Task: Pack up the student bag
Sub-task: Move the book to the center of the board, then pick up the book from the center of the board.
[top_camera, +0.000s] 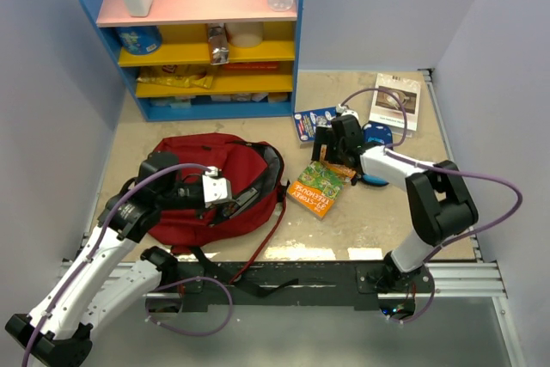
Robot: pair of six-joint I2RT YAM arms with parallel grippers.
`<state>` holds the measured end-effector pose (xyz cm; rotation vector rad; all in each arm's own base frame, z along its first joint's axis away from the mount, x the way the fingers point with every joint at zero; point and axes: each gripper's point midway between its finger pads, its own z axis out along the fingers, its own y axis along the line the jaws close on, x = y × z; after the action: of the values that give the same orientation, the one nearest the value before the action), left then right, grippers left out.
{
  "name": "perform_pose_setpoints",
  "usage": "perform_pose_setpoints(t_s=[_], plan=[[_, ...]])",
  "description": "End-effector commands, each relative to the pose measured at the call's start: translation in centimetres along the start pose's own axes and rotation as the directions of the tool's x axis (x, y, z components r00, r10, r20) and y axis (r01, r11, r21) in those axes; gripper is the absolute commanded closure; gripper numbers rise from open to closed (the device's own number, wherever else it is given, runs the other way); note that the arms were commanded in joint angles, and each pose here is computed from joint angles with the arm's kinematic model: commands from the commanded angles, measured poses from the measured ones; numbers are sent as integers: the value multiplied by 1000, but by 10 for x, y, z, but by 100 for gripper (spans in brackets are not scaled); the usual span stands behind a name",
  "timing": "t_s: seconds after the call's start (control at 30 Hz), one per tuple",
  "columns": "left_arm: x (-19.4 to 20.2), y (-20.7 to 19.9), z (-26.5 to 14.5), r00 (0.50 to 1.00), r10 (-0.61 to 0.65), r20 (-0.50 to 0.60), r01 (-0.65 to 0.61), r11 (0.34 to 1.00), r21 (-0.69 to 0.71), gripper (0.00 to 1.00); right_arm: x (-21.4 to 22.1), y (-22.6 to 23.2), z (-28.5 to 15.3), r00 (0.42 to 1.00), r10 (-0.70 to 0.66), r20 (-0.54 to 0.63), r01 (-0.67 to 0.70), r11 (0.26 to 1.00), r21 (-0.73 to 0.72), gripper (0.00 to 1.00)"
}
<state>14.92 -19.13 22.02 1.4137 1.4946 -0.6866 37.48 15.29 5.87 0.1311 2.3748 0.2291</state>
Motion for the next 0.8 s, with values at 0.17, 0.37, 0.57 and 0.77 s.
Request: perform_pose_setpoints(t_s=[0.17, 0.37, 0.57, 0.77], plan=[[-37, 4, -10, 991, 87, 101, -87, 996, -6, 100, 20, -2, 3, 994, 19, -108, -21, 1000, -15, 1], [-39, 4, -8, 991, 83, 109, -84, 996, 3, 100, 45, 1, -25, 986, 92, -141, -104, 991, -82, 1], [-42, 4, -7, 990, 78, 117, -79, 997, 5, 100, 67, 2, -52, 967, 194, -168, -216, 968, -126, 1], [-42, 3, -7, 990, 70, 125, -72, 997, 12, 100, 77, 11, -82, 947, 261, -185, -296, 935, -195, 1]])
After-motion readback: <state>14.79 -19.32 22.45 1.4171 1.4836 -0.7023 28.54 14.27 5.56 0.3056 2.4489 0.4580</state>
